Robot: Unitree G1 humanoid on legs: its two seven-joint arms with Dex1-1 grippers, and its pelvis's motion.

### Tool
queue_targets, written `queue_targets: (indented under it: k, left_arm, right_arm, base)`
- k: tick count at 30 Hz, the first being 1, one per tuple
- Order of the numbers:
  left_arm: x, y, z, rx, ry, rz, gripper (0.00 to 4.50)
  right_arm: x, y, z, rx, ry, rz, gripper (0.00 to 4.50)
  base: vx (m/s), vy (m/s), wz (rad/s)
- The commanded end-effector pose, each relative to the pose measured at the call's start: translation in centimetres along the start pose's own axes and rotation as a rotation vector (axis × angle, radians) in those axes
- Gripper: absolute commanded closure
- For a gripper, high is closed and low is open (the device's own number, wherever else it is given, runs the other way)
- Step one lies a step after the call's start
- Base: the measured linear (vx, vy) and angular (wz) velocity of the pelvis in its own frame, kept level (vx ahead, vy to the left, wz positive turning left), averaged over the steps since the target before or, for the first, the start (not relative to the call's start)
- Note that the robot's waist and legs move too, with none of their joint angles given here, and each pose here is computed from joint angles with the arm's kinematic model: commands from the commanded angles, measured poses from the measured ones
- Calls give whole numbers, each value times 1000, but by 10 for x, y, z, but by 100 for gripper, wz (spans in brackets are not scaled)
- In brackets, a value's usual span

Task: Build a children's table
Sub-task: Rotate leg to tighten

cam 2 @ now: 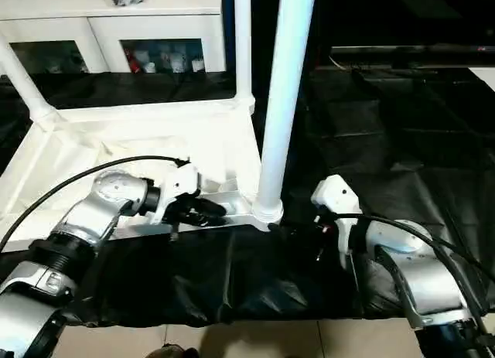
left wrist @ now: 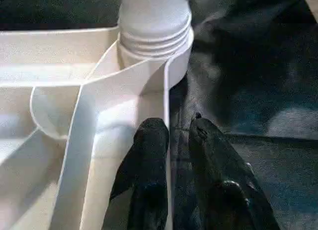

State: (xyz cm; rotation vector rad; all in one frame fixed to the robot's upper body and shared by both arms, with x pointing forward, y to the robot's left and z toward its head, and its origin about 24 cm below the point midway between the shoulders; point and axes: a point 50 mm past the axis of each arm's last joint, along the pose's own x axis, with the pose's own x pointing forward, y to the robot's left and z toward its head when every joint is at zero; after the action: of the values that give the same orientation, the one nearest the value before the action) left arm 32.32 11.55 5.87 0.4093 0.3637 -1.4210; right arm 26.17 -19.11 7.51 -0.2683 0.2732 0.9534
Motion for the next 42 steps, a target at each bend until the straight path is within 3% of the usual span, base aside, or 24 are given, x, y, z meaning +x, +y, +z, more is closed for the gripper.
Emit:
queue_targets:
  k: [1,13,22,31,42]
  left_arm:
    - [-1,3,-2,-10,0,18,357]
    - [-2,8,-6,-20,16,34,357]
    - [-1,4,-13,-40,41,-28,443]
    - [-2,1,-17,-25,77,-69,443]
    - [-4,2,-18,-36,72,-66,450]
  right_arm:
    - [2,-1,6,-24,-9,13,0]
    - [6,1,8,-26,-19,23,0]
    - [11,-5,5,-20,-6,13,0]
    - [38,-15,5,-14,10,55,0]
    - [52,-20,3,-51,53,141,84]
  base:
    - [0,0,0]
    - [0,0,0]
    - [0,0,0]
    - [0,0,0]
    - [0,0,0]
